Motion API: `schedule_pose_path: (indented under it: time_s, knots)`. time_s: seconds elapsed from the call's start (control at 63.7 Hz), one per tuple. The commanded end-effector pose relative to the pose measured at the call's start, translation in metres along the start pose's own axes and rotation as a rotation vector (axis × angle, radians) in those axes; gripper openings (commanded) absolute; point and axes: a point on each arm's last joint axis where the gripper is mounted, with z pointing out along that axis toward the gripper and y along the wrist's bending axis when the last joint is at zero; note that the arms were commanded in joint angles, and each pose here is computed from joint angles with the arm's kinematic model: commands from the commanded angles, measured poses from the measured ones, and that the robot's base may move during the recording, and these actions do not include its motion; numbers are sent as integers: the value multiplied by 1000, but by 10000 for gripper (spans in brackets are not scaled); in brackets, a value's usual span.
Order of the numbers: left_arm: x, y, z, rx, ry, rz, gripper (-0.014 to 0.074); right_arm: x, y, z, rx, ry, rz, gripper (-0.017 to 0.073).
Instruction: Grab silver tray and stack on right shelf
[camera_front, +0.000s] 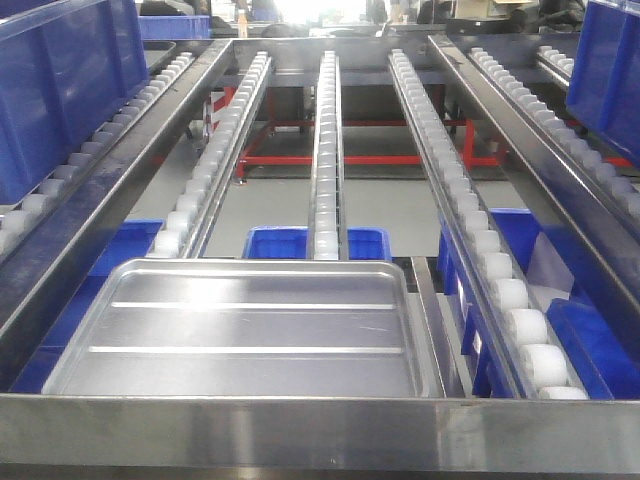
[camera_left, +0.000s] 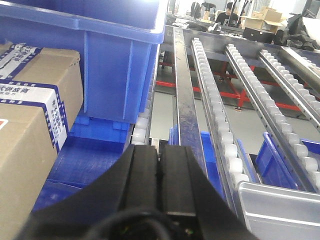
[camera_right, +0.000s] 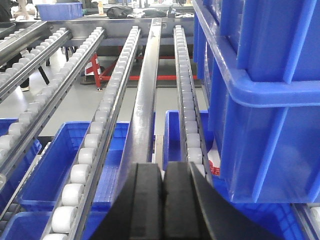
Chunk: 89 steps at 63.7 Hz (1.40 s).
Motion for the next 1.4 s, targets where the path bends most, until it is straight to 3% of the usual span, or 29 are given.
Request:
schedule_pose_path:
  time_s: [0.0,0.691,0.833,0.88,0.974,1.021,1.068,1.273,1.383]
  knots:
    - [-2,0,-1,5,-83,-10,-93,-15,1,-3,-7,-125,-12,57]
    - [-8,0,-2,10,-147,-8,-93,-16,1,-3,-8,-134,-12,57]
    - [-28,-2,-5,21,-284,-10,-93,-30,3,-6,-25,-285,-13,57]
    - [-43,-4,-8,28,-322,15,-93,-43,4,-10,-34,-373,-13,57]
    - [-86,-13,-16,41,-346,214,-93,-73,6,-19,-43,-456,8,57]
    - [-107,-15,-20,40,-329,263,-93,-89,7,-23,-48,-454,40,57]
    - [-126,-16,-20,48,-288,256,-93,-106,7,-26,-48,-442,61,57]
    - [-163,-31,13,173,90,86,-92,-150,10,-12,-51,-317,87,61]
    - [-156,-45,44,245,251,90,-90,-157,14,6,-91,-223,93,62]
